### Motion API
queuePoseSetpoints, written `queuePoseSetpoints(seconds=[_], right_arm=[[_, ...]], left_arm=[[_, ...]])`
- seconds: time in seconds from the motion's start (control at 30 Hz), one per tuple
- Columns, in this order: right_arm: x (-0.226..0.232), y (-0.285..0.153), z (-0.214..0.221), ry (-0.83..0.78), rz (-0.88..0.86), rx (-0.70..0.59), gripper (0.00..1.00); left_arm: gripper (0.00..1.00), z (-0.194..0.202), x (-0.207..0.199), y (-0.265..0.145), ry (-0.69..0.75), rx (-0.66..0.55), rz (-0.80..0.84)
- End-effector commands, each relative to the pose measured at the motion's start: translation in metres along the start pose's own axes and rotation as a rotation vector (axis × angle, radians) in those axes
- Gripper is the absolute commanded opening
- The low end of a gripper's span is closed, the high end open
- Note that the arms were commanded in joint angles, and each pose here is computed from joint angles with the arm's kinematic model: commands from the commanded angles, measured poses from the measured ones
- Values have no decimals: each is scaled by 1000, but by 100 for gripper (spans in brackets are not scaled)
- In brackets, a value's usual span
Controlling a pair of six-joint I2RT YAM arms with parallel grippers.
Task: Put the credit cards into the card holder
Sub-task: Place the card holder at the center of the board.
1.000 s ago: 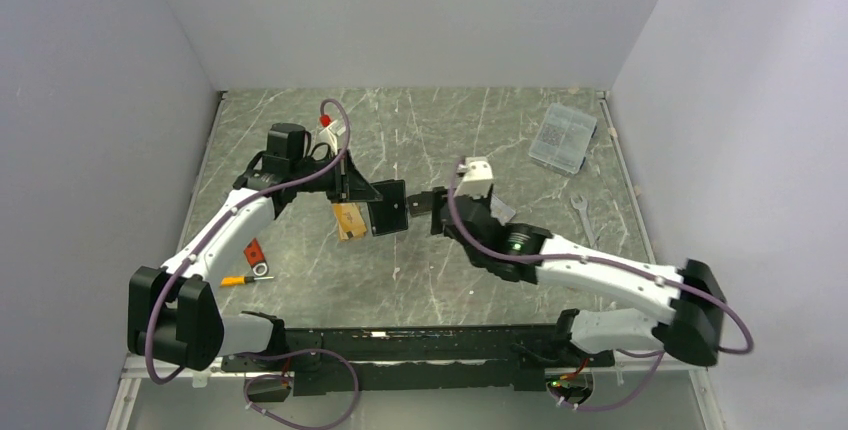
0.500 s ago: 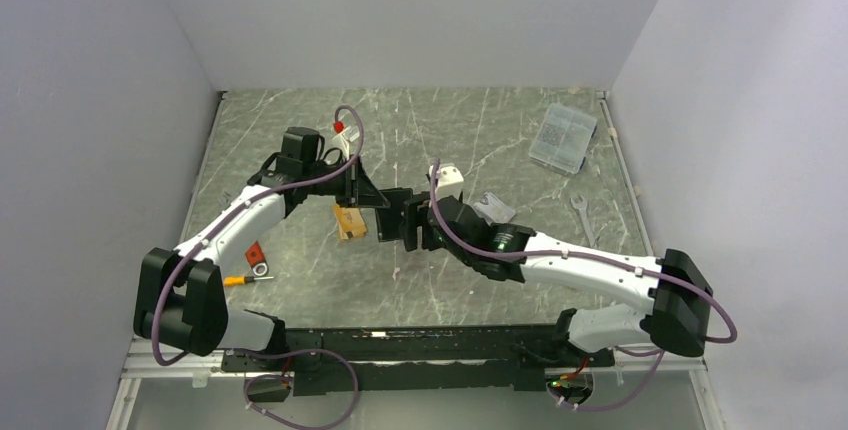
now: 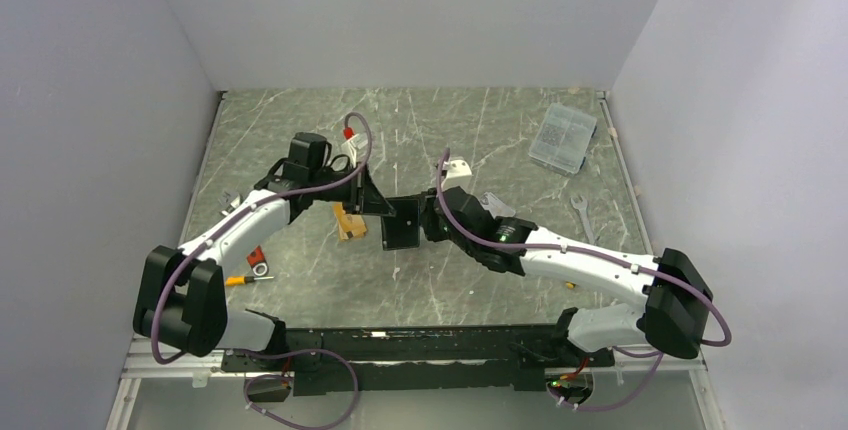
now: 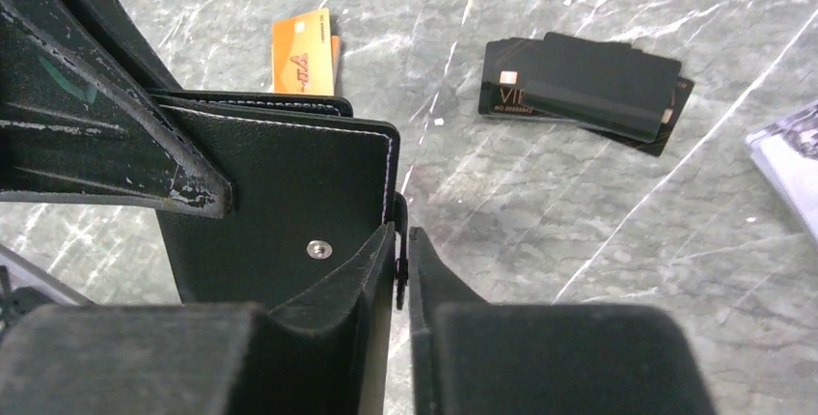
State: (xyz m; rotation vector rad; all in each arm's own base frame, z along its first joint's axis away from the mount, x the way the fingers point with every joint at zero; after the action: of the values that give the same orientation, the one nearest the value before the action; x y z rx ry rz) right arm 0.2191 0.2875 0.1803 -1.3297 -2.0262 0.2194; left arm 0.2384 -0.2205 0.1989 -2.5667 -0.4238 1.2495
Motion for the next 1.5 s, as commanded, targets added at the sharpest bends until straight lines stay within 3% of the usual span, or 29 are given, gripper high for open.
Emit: queuePoseSetpoints(seconds=[0.0, 0.03, 0.2, 0.43, 0.63, 0.83, 1.13, 1.17, 1.2, 1.27, 1.33, 1.47], right_arm=[[2, -1, 2, 31, -30, 4, 4], [-1, -1, 5, 34, -24, 13, 0], [-27, -6, 35, 52, 31, 90, 0], [-54, -6, 86, 121, 59, 223, 0], [-71, -4, 98, 111, 118, 260, 0], [-82, 2, 82, 113, 136, 258, 0], [-91, -20, 93, 59, 119, 390, 0], [-89, -22, 95, 53, 108, 412, 2], [-88, -25, 97, 47, 99, 434, 12], [-86, -28, 95, 40, 99, 448, 42], [-79, -31, 80, 36, 91, 416, 61], [-55, -31, 27, 34, 37, 293, 71]], left_arm=[[5, -3, -8, 4, 42, 3, 62], [9, -2, -6, 6, 42, 11, 55], [30, 16, 27, 16, 51, 82, -39], [46, 36, 80, 22, 84, 219, -223], [50, 22, 83, 13, 181, 245, -281], [50, 7, 71, -3, 315, 248, -281], [50, 12, 82, -31, 365, 261, -346], [50, 12, 85, -33, 364, 265, -363], [50, 12, 90, -36, 361, 270, -385], [50, 12, 96, -41, 344, 266, -411], [50, 11, 101, -46, 322, 245, -429], [49, 11, 118, -57, 236, 196, -492]])
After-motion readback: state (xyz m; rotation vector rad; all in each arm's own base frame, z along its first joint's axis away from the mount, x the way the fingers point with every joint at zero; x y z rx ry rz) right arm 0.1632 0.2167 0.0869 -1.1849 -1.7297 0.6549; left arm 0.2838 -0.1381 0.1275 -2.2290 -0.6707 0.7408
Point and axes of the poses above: each gripper's point midway between its finger pads, its own y axis out along the fingers, its own x axis along the line the jaws close on, z = x × y, the point moved 3 cm from there along -y, back along the fingers, and after that the axes turned 10 degrees about y, right-handed, at the moved point
